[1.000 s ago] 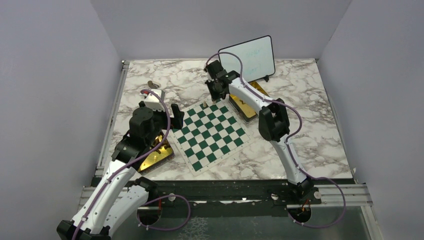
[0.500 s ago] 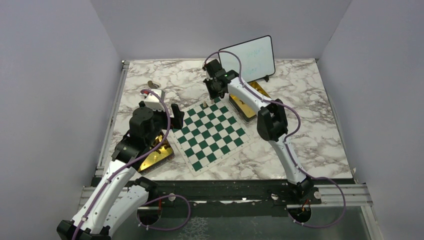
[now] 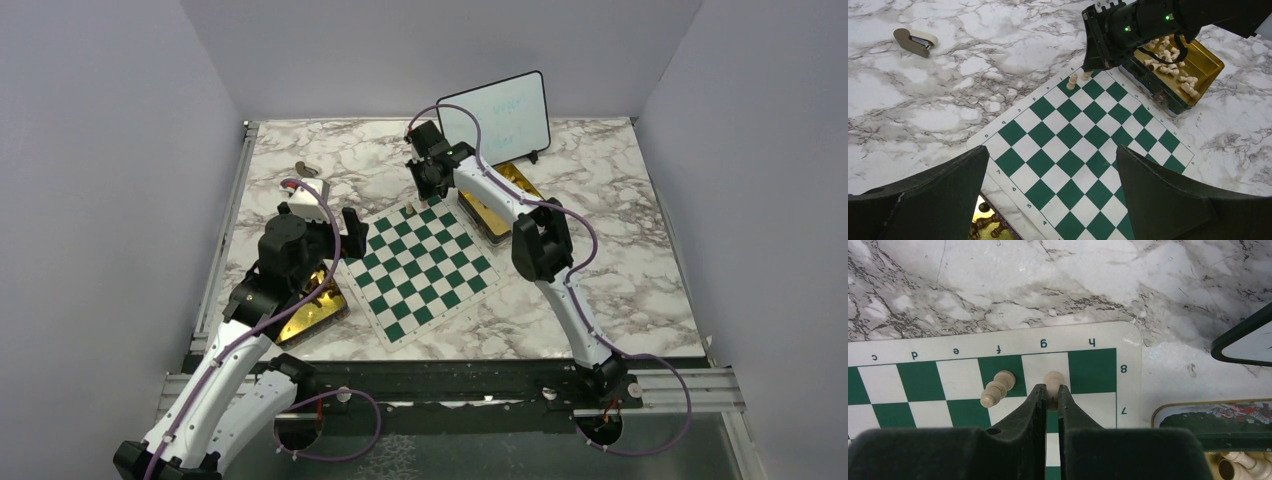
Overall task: Set up the chess pieces on the board
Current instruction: Place the chess piece on the chessboard.
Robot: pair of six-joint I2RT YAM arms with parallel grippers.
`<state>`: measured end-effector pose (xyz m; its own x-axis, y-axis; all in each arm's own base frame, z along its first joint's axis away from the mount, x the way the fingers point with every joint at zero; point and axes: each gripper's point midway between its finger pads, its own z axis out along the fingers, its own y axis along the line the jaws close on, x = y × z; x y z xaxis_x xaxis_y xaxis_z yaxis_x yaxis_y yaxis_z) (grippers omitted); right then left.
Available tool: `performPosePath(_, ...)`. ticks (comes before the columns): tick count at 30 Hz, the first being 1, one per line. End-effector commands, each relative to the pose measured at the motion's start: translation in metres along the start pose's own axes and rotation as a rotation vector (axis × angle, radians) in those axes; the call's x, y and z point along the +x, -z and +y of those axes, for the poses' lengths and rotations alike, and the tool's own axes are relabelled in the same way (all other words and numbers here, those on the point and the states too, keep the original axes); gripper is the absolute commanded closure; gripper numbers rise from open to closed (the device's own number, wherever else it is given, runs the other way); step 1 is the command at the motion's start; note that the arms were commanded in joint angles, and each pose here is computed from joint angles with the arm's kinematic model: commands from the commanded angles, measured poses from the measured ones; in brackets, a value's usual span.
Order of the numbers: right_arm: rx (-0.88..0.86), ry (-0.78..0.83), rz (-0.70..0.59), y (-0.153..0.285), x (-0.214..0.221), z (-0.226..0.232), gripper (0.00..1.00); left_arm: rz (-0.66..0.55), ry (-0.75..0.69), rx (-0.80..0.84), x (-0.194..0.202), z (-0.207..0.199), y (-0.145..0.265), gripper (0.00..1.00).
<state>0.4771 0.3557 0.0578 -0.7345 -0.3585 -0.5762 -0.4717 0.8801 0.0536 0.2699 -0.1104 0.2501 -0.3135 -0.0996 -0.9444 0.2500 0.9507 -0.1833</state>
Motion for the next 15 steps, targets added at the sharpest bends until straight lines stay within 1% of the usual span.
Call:
performPosePath(1, -0.033, -0.002, -0.009, -0.0071, -0.0003, 0.0127, 0.90, -0.027, -0.010, -0.011, -0.0046, 0.0019, 0.0024, 0.01)
performPosePath(15, -0.048, -0.008, -0.016, -0.0087, -0.0020, 0.0168, 0.89, -0.022, -0.011, -0.003, -0.0033, 0.0006, 0.0020, 0.01)
